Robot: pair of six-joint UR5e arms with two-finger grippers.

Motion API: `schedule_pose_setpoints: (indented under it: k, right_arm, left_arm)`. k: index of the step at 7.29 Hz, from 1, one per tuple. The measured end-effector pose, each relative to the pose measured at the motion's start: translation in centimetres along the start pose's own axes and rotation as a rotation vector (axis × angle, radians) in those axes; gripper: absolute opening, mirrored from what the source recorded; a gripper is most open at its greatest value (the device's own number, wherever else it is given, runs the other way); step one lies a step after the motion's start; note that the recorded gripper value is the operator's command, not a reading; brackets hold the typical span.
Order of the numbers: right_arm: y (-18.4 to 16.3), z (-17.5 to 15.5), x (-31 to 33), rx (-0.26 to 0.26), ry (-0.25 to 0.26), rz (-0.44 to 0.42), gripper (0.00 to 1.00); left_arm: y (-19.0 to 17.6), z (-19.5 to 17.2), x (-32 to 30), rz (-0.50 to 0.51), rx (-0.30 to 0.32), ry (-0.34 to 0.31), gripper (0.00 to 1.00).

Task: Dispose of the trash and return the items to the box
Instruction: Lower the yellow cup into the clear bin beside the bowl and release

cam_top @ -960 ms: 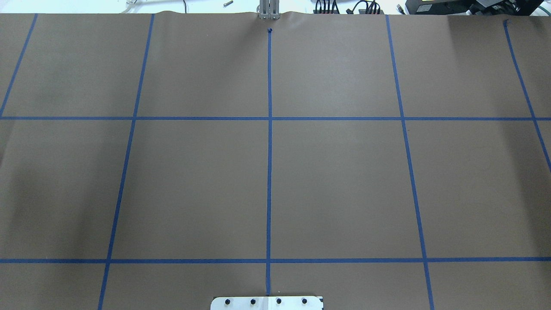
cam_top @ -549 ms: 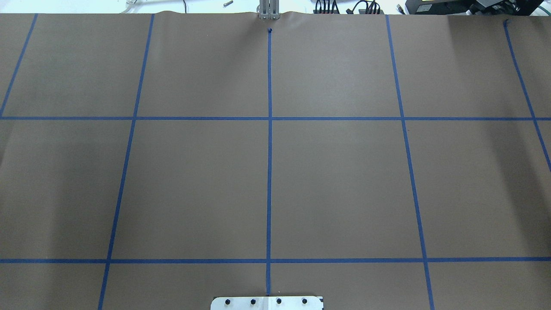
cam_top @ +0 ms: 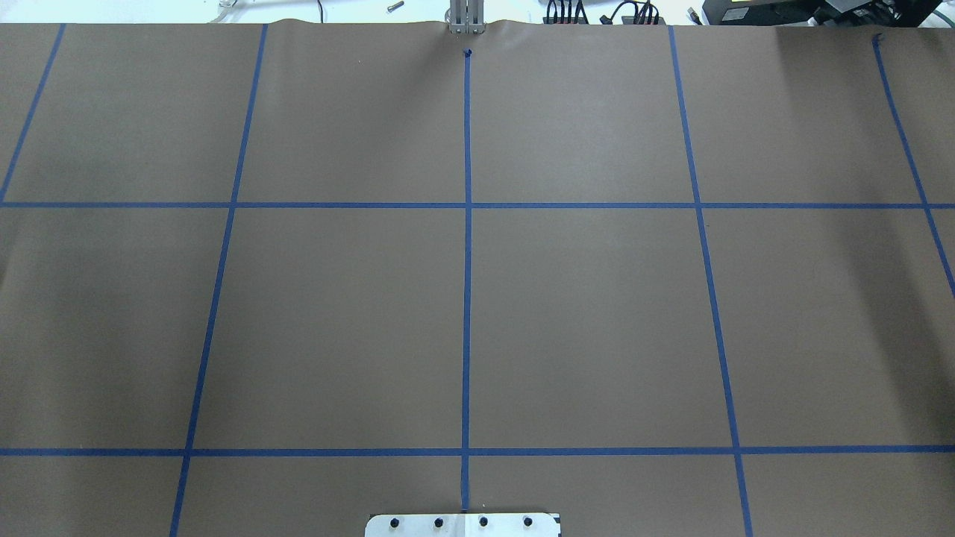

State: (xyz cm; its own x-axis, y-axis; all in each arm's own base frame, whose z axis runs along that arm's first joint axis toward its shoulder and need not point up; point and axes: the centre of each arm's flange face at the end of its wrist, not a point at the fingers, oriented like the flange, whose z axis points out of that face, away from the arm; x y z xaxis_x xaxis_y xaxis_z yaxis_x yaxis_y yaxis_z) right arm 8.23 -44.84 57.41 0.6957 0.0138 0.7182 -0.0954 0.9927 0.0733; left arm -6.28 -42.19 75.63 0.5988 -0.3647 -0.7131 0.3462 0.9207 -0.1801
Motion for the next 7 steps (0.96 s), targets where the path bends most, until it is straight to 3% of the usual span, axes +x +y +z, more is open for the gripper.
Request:
schedule_pose_setpoints:
  k: [1, 2, 3, 4, 5, 7]
  right_arm:
    - [0.0, 0.0, -0.1, -0.001, 0.000, 0.000, 1.00]
    - [0.0, 0.1, -0.1, -0.002, -0.001, -0.001, 1.00]
    - [0.0, 0.1, -0.1, -0.002, -0.001, -0.002, 1.00]
    - [0.1, 0.1, -0.1, -0.003, -0.001, -0.001, 1.00]
    - [0.1, 0.1, -0.2, -0.003, -0.004, -0.002, 1.00]
    - [0.1, 0.0, -0.4, -0.002, -0.012, -0.005, 1.00]
  left_arm:
    - [0.9, 1.3, 0.4, 0.015, -0.031, -0.010, 0.00]
    - [1.7, 2.2, 0.2, 0.023, -0.053, -0.019, 0.17]
    - [2.1, 2.8, -0.1, 0.023, -0.066, -0.025, 0.53]
    - [2.4, 3.3, -0.7, 0.019, -0.076, -0.031, 0.71]
    - [2.6, 3.9, -1.5, 0.024, -0.073, -0.033, 0.98]
    - [3.1, 4.7, -3.0, 0.065, -0.039, -0.015, 0.99]
